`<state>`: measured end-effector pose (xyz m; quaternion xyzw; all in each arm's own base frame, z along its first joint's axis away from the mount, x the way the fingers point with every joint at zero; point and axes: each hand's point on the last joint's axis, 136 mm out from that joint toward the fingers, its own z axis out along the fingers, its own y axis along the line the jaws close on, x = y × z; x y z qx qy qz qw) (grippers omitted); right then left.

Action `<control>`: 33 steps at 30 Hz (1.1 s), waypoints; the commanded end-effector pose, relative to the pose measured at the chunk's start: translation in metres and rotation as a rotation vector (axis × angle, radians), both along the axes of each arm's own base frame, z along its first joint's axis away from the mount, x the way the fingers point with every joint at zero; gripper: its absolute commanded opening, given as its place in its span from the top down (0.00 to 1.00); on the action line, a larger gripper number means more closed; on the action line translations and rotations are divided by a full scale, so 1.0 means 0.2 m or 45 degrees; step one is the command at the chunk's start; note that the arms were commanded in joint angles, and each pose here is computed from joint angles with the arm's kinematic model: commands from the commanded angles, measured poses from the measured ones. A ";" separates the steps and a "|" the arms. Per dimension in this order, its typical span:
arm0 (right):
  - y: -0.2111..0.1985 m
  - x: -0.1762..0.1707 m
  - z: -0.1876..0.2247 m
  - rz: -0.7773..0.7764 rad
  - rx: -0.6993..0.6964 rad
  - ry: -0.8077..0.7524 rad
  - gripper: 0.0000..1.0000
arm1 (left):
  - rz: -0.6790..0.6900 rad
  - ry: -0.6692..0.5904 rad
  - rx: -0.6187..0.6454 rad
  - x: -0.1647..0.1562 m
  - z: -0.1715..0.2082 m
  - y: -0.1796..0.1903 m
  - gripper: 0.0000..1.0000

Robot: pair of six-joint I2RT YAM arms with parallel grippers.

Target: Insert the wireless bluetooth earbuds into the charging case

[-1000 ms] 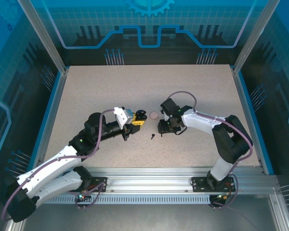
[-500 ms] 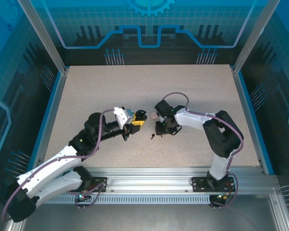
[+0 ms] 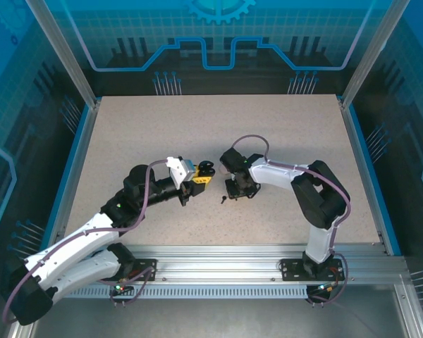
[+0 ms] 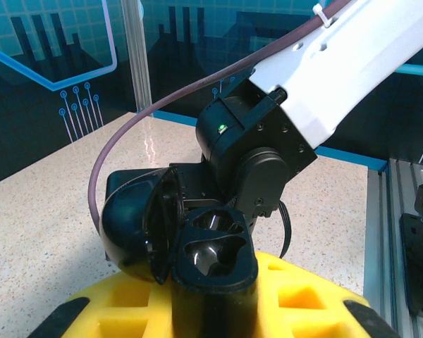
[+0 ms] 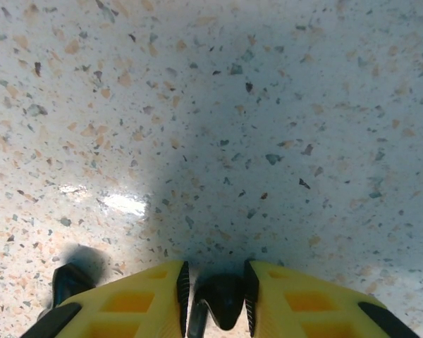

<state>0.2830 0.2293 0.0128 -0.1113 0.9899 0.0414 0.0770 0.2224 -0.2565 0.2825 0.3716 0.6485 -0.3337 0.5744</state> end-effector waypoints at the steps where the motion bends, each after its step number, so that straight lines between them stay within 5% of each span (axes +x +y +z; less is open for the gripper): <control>1: -0.02 -0.14 -0.12 0.061 -0.108 0.132 0.71 | 0.017 -0.034 -0.029 -0.01 0.08 0.01 0.98; 10: -0.01 -0.16 -0.14 0.076 -0.099 0.159 0.77 | 0.020 -0.038 -0.024 -0.01 0.09 0.02 0.98; 33: -0.06 0.02 0.49 -0.002 0.681 -0.311 0.81 | -0.012 0.068 -0.087 0.00 0.02 -0.03 0.98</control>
